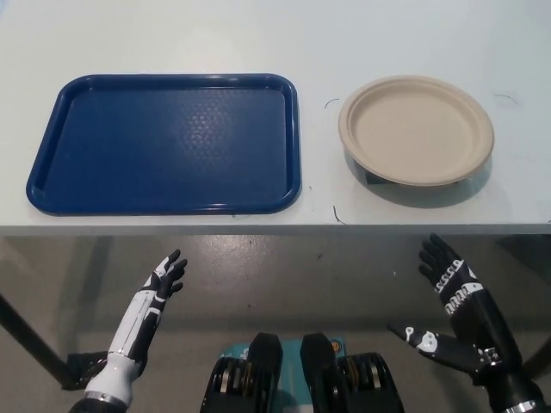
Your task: Use the right hand to pick up a plate from a leveled surface and place it into a tray on the left side
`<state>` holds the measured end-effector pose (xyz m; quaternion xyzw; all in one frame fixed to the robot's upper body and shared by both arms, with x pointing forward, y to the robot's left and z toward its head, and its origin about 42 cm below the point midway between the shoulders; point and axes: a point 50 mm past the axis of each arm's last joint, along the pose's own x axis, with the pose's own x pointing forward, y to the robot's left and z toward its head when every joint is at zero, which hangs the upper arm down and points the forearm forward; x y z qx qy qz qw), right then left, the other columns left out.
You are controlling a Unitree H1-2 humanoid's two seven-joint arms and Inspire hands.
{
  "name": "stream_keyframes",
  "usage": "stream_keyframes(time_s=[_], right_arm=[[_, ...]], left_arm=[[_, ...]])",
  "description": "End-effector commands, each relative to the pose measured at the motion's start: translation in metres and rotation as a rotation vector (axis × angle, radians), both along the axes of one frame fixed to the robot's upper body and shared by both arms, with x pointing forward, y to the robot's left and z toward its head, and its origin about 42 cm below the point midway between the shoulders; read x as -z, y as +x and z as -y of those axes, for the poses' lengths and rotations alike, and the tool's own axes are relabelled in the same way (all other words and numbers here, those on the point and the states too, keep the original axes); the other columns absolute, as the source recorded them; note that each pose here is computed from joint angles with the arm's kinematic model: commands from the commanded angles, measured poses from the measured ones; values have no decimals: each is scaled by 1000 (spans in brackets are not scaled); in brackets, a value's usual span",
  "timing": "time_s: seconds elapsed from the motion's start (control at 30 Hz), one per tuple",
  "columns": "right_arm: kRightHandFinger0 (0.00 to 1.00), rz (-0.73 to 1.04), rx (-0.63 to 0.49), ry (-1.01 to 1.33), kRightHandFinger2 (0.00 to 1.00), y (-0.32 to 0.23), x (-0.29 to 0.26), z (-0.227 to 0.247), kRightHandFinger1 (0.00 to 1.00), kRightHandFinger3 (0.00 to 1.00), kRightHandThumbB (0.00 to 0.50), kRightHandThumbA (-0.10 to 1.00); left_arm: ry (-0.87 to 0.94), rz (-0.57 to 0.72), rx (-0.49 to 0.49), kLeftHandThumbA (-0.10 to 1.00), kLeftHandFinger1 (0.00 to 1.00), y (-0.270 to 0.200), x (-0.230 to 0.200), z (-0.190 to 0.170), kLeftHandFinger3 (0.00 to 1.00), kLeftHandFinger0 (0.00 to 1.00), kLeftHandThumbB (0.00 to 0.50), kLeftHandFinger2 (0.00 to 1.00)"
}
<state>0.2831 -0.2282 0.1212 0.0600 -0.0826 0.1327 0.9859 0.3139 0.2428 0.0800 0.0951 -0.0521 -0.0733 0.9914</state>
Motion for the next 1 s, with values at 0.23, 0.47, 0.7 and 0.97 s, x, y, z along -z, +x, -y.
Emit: stream_keyframes(time_s=[0.23, 0.47, 0.7, 0.97], right_arm=[[1000, -207, -304, 908, 1000, 20, -64, -1, 1000, 1000, 481, 1000], [1000, -258, -281, 987, 1000, 36, -62, -1, 1000, 1000, 482, 1000], [1000, -278, -292, 1007, 1000, 51, -61, -2, 1000, 1000, 472, 1000], [1000, -310, -295, 1027, 1000, 62, -55, -2, 1000, 1000, 467, 1000]], left_arm=[[-21, 121, 67, 1000, 1000, 4, -31, 8, 1000, 1000, 500, 1000], [-19, 116, 67, 1000, 1000, 2, -29, 9, 1000, 1000, 500, 1000], [-14, 107, 63, 1000, 1000, 0, -27, 7, 1000, 1000, 500, 1000], [9, 111, 62, 1000, 1000, -2, -25, 5, 1000, 1000, 500, 1000]])
